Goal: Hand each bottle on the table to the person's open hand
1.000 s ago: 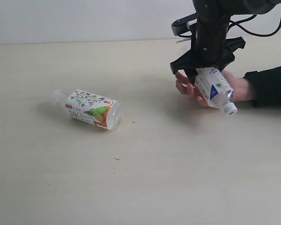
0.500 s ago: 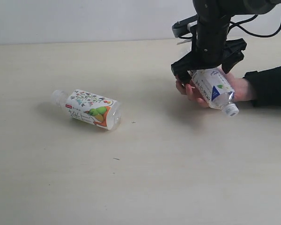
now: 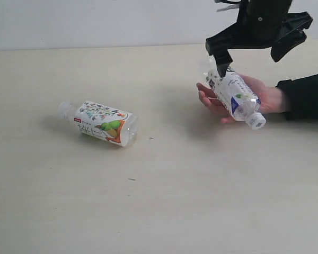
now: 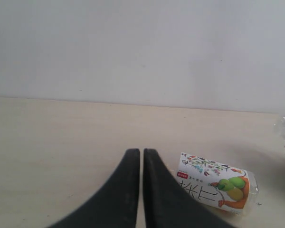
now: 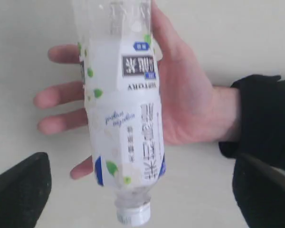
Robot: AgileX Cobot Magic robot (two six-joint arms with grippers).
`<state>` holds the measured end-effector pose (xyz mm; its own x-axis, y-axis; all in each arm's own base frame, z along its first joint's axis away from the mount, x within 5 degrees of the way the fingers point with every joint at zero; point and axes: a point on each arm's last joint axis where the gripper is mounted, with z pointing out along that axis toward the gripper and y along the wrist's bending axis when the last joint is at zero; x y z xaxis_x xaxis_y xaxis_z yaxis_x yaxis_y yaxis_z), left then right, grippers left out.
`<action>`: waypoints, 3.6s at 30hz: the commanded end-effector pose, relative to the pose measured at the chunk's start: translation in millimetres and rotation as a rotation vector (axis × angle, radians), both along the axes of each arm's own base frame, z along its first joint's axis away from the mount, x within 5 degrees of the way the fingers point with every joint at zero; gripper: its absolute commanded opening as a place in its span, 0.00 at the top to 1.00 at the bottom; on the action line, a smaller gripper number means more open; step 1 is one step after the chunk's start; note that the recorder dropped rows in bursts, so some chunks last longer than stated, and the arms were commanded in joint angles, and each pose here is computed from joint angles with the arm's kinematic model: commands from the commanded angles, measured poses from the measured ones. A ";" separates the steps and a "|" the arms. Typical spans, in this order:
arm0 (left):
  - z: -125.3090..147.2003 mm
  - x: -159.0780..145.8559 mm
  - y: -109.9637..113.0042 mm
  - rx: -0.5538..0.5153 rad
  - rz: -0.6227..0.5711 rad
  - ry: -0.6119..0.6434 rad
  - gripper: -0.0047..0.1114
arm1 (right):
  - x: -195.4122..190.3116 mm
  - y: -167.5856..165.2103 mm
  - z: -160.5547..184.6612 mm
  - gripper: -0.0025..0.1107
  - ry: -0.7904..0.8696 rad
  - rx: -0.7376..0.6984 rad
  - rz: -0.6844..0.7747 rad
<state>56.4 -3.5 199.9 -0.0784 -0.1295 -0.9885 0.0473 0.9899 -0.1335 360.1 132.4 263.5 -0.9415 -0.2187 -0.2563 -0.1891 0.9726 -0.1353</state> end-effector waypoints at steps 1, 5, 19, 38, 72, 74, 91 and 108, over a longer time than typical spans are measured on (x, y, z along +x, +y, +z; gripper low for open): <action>-0.5 -0.3 -0.1 0.000 -0.002 -0.006 0.91 | -42.3 -13.1 31.3 0.35 -0.047 0.068 0.016; -0.5 -0.3 -0.1 0.000 -0.002 -0.006 0.91 | -97.1 -35.2 60.7 0.81 -0.190 0.131 0.032; -0.5 -0.3 -0.1 0.000 -0.002 -0.006 0.91 | -251.4 -88.3 41.3 0.98 -0.749 0.448 0.122; -0.5 -0.3 -0.1 0.000 -0.002 -0.006 0.91 | -273.5 -88.8 -13.6 0.98 -0.568 0.595 -0.016; -0.5 -0.3 -0.1 0.000 -0.002 -0.006 0.91 | -279.4 -99.8 -23.7 0.98 -0.794 0.488 0.101; -0.5 -0.3 -0.1 0.000 -0.002 -0.006 0.91 | -279.4 -99.8 -23.7 0.98 -0.793 0.491 0.098; -0.5 -0.3 -0.1 0.000 -0.002 -0.006 0.91 | -279.4 -99.7 -23.7 0.98 -0.792 0.493 0.096; -0.5 -0.3 -0.1 0.000 -0.002 -0.006 0.91 | -298.9 -107.8 -10.7 0.98 -0.952 0.553 0.110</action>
<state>56.4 -3.5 199.9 -0.0784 -0.1295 -0.9885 0.0473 0.9899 -0.1335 67.8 27.6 248.1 -0.3604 0.0601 -0.9308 -0.3146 0.9316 0.1820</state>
